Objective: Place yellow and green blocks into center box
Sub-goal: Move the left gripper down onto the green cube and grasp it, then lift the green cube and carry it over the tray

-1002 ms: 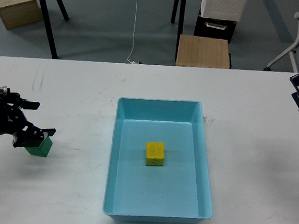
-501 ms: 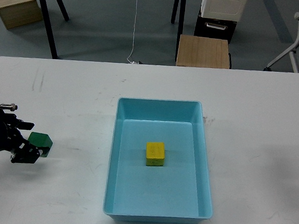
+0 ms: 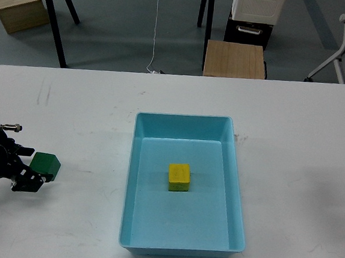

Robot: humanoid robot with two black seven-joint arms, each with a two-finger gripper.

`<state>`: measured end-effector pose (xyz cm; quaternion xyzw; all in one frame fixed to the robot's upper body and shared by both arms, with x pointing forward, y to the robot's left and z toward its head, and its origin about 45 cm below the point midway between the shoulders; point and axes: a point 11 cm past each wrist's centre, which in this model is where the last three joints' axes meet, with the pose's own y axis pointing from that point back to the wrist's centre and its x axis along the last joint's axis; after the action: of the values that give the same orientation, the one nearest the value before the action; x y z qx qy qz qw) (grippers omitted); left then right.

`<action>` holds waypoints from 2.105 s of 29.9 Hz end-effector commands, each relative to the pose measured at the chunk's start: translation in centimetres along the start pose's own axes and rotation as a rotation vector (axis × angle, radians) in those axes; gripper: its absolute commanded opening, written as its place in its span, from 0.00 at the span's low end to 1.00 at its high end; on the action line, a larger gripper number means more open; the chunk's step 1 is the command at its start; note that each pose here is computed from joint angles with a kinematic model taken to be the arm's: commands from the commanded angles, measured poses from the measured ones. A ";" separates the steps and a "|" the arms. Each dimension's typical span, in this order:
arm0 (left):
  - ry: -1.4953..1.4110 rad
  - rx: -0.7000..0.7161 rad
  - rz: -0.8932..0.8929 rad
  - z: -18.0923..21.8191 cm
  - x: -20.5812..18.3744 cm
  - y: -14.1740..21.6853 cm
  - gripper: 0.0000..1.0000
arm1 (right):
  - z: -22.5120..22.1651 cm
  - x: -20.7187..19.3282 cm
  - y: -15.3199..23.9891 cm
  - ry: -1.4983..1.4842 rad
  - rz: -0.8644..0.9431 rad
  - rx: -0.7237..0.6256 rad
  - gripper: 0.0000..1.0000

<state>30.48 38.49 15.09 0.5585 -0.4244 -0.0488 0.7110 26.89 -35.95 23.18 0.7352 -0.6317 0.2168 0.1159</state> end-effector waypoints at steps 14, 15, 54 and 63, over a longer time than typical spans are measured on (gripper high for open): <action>0.004 -0.028 0.027 0.8 1.1 -2.2 0.86 | 0.0 0.0 0.0 0.001 0.006 -0.002 0.96; 0.005 -0.027 0.026 0.8 1.1 -2.2 0.80 | 0.0 0.0 0.0 0.001 0.006 -0.002 0.96; -0.474 -0.113 0.319 9.8 24.9 6.4 0.14 | 4.0 1.5 2.8 0.037 0.036 -0.145 0.96; -0.554 -0.330 0.344 18.4 27.9 1.0 0.15 | 6.4 2.7 4.7 0.071 0.081 -0.229 0.97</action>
<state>36.00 12.18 33.14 0.3377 -0.6816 -0.1269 0.6366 24.08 -41.26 18.75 0.6943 -0.6672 0.1753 0.2050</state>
